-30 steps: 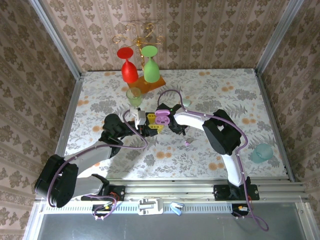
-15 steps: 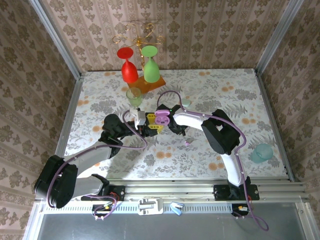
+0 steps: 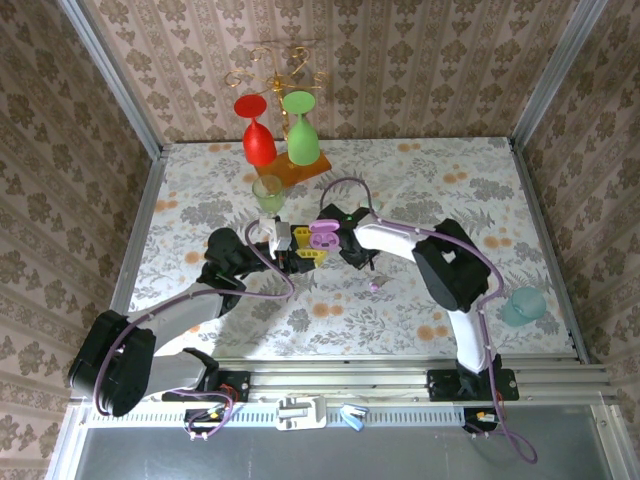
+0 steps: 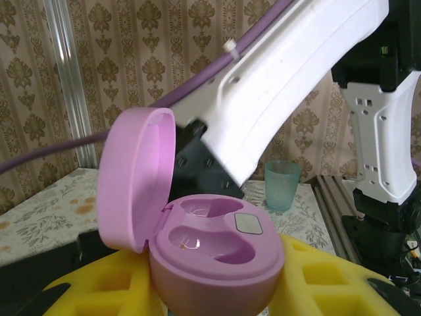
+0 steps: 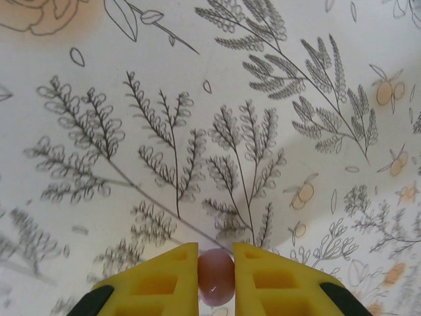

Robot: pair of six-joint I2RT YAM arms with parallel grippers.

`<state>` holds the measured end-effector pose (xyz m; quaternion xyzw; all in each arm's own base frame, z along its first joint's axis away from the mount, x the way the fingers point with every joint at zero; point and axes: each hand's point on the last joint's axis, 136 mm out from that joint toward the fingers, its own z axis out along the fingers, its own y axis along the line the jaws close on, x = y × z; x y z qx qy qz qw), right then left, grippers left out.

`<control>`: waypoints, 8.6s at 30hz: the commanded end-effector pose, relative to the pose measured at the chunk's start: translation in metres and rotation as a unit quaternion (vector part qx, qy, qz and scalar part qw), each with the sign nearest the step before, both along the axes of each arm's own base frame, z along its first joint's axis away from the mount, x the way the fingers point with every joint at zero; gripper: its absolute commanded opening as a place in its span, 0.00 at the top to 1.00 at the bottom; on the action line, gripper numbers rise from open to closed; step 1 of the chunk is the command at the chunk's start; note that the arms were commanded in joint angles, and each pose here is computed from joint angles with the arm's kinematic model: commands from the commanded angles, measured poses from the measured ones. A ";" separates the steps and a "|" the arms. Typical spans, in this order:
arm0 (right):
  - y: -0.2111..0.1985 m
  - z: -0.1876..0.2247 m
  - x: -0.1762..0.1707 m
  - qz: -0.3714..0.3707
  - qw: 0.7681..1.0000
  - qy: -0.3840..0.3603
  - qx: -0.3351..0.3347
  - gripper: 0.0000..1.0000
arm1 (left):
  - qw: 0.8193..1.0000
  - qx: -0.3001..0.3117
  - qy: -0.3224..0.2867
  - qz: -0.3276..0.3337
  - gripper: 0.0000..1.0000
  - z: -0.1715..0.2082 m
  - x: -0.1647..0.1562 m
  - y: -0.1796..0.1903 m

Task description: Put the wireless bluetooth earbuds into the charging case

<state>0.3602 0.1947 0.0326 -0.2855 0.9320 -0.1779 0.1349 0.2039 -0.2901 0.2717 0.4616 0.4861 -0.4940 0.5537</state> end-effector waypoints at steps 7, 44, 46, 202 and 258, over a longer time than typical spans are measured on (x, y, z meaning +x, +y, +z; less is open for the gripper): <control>0.030 0.068 -0.017 -0.059 0.944 0.037 0.323 0.84 | 1.000 -0.015 -0.017 0.006 0.70 0.008 0.000 0.005; 0.026 0.132 -0.022 -0.264 0.593 0.219 0.728 0.90 | 1.000 -0.013 -0.012 0.012 0.70 -0.005 0.005 0.005; 0.026 0.132 -0.021 -0.265 0.590 0.220 0.730 0.91 | 1.000 -0.012 -0.012 0.011 0.70 -0.006 0.004 0.004; 0.019 0.008 -0.059 -0.344 0.781 0.053 0.518 0.63 | 0.983 -0.017 -0.066 0.168 0.74 -0.024 0.069 0.006; 0.015 -0.031 -0.068 -0.348 0.817 0.094 0.450 0.89 | 0.983 -0.016 -0.069 0.169 0.74 -0.023 0.070 0.006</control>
